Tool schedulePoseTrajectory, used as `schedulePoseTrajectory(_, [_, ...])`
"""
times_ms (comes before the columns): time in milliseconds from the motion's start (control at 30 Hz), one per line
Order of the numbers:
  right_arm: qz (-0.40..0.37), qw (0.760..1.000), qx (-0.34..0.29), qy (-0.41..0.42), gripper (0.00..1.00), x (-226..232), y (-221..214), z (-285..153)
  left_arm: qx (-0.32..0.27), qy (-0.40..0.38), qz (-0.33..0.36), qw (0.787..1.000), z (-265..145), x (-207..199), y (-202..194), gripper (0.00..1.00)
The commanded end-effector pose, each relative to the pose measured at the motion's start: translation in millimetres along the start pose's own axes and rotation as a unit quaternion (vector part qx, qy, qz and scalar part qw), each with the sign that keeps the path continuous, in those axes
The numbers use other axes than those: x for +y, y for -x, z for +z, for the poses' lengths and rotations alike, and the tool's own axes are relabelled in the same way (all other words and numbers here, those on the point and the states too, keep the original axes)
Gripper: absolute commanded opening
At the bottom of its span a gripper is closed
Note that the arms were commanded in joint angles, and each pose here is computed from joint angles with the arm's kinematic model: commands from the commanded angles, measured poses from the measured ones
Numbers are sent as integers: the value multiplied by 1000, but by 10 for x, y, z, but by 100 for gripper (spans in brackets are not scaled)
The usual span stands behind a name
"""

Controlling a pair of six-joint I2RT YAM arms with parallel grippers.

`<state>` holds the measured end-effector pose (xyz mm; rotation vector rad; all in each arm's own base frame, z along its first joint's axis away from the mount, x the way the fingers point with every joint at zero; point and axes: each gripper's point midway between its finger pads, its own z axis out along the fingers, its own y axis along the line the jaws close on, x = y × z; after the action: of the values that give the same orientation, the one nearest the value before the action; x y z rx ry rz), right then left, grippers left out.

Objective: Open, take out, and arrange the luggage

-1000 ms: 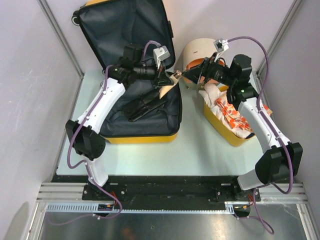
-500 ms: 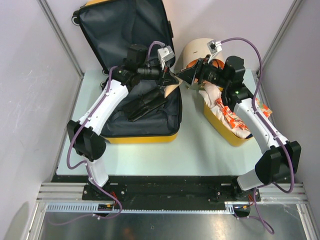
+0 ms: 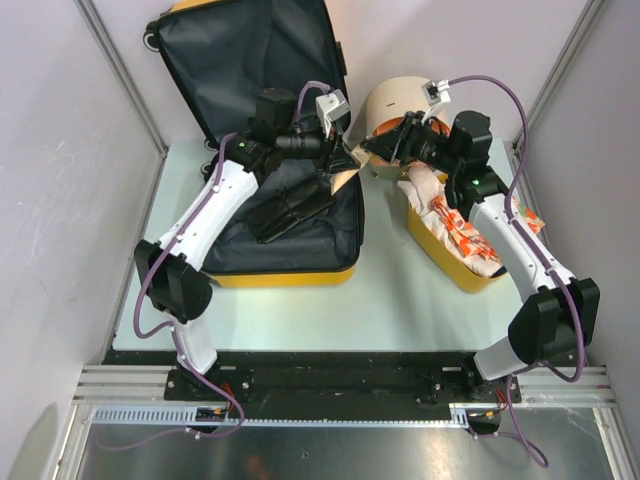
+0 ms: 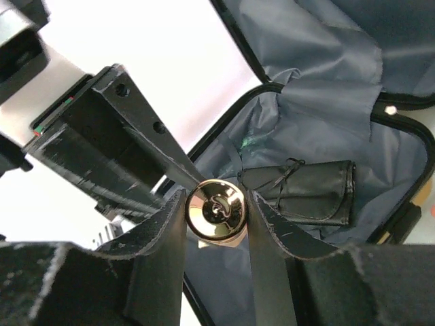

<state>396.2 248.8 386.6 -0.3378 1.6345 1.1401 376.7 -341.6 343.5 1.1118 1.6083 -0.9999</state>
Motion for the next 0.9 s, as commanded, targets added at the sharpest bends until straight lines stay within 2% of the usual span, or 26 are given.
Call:
schedulePoseTrajectory(0, [42, 997, -59, -33, 0, -330, 358, -91, -39, 18, 18, 999, -124, -67, 329, 48])
schedulePoseTrajectory(33, [42, 996, -70, -36, 0, -371, 431, -108, -37, 37, 8, 999, -127, -4, 318, 58])
schedulePoseTrajectory(67, [43, 995, -78, -39, 0, -413, 490, -123, -36, 47, 3, 998, -141, 23, 308, 75])
schedulePoseTrajectory(100, [40, 994, -89, -46, 0, -498, 555, -131, -34, 53, -3, 998, -153, 52, 287, 79])
schedulePoseTrajectory(167, [34, 991, -113, -60, 0, -627, 735, -207, -33, 62, -14, 997, -213, 112, 249, 96])
schedulePoseTrajectory(300, [18, 983, -158, -88, 0, -905, 982, -297, -31, 79, -22, 996, -338, 219, 197, 98])
schedulePoseTrajectory(600, [-11, 971, -201, -128, 0, -1526, 1147, -304, -27, 98, -30, 994, -475, 325, 101, 99])
schedulePoseTrajectory(867, [-43, 974, -191, -115, 0, -1792, 1051, -155, -25, 107, -33, 993, -542, 408, 55, 100])
